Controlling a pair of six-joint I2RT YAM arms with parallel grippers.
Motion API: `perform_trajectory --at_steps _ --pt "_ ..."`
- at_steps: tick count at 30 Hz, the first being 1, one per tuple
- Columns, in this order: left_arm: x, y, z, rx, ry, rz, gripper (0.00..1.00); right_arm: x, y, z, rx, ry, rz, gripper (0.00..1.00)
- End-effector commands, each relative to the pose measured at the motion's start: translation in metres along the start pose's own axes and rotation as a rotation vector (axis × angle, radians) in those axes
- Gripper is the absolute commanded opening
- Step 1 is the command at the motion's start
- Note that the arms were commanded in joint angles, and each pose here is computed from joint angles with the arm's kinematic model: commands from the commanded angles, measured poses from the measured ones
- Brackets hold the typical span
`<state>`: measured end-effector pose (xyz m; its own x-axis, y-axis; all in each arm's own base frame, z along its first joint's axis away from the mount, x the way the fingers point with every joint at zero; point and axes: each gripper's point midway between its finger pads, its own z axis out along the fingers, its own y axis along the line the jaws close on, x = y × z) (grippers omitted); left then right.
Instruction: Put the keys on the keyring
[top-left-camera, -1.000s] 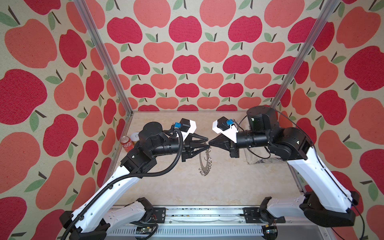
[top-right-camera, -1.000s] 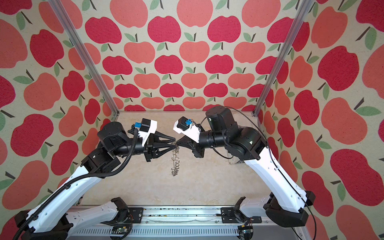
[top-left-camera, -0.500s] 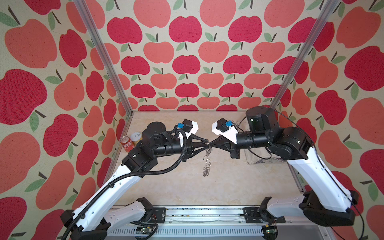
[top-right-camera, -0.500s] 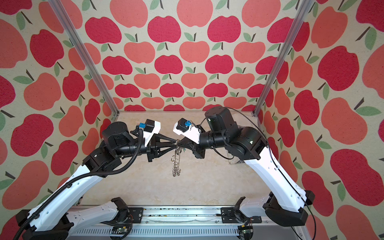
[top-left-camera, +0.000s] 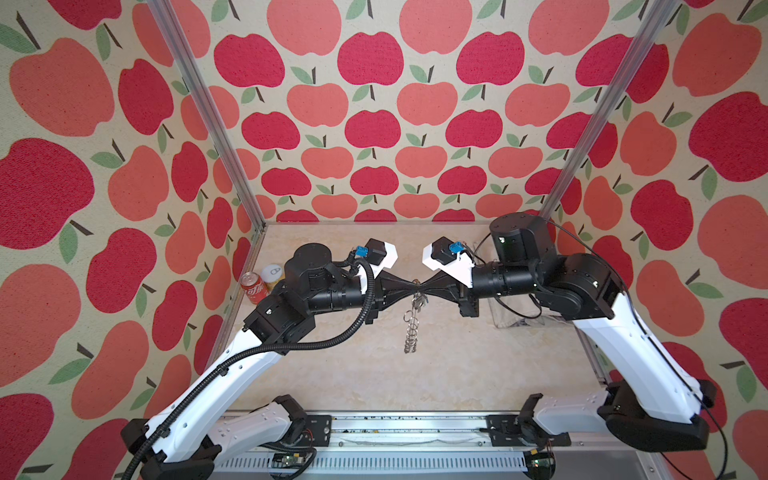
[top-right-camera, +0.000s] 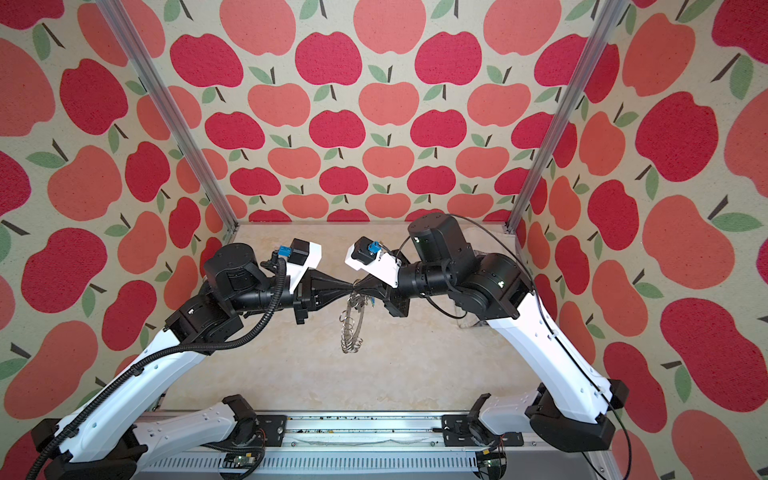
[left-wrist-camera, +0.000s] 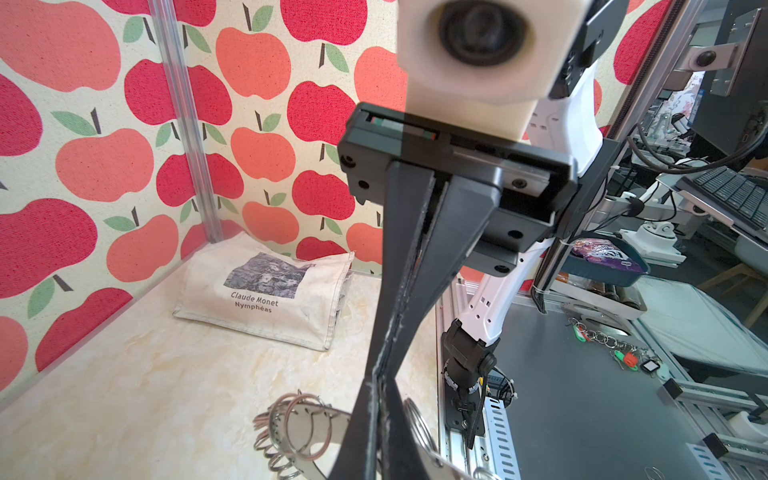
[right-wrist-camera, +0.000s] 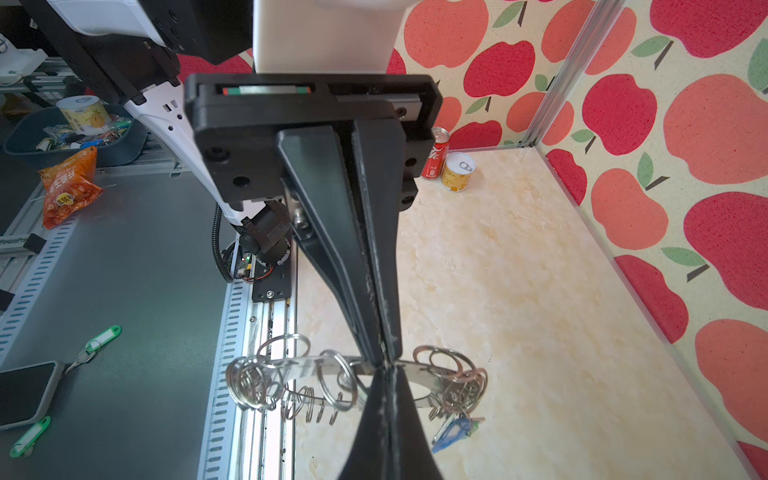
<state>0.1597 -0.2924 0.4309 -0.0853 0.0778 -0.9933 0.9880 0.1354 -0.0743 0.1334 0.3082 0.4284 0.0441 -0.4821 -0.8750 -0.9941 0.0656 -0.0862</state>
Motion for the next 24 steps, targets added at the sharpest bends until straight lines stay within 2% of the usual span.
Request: perform_trajectory --at_steps 1,9,11,13,15,20,24 --pt "-0.014 -0.005 -0.001 0.014 -0.027 0.032 0.0 -0.014 0.006 -0.005 -0.013 -0.043 -0.038 0.0" --pt "-0.019 -0.009 -0.005 0.009 -0.087 0.08 0.0 -0.016 0.006 -0.011 0.009 -0.063 -0.037 0.0" --pt "-0.023 -0.009 -0.008 -0.002 -0.121 0.102 0.0 -0.015 0.005 -0.014 0.026 -0.068 -0.034 0.11" --pt "-0.027 -0.01 -0.011 -0.011 -0.157 0.124 0.0 -0.015 0.005 -0.018 0.038 -0.076 -0.029 0.28" --pt "-0.032 -0.011 -0.014 -0.018 -0.203 0.146 0.0 -0.015 0.005 -0.021 0.05 -0.089 -0.022 0.33" --pt "-0.046 -0.013 -0.025 -0.019 -0.328 0.184 0.0 -0.014 0.005 -0.022 0.061 -0.135 0.0 0.34" --pt "-0.053 -0.015 -0.03 0.013 -0.403 0.201 0.0 -0.017 0.004 -0.022 0.059 -0.18 0.009 0.29"
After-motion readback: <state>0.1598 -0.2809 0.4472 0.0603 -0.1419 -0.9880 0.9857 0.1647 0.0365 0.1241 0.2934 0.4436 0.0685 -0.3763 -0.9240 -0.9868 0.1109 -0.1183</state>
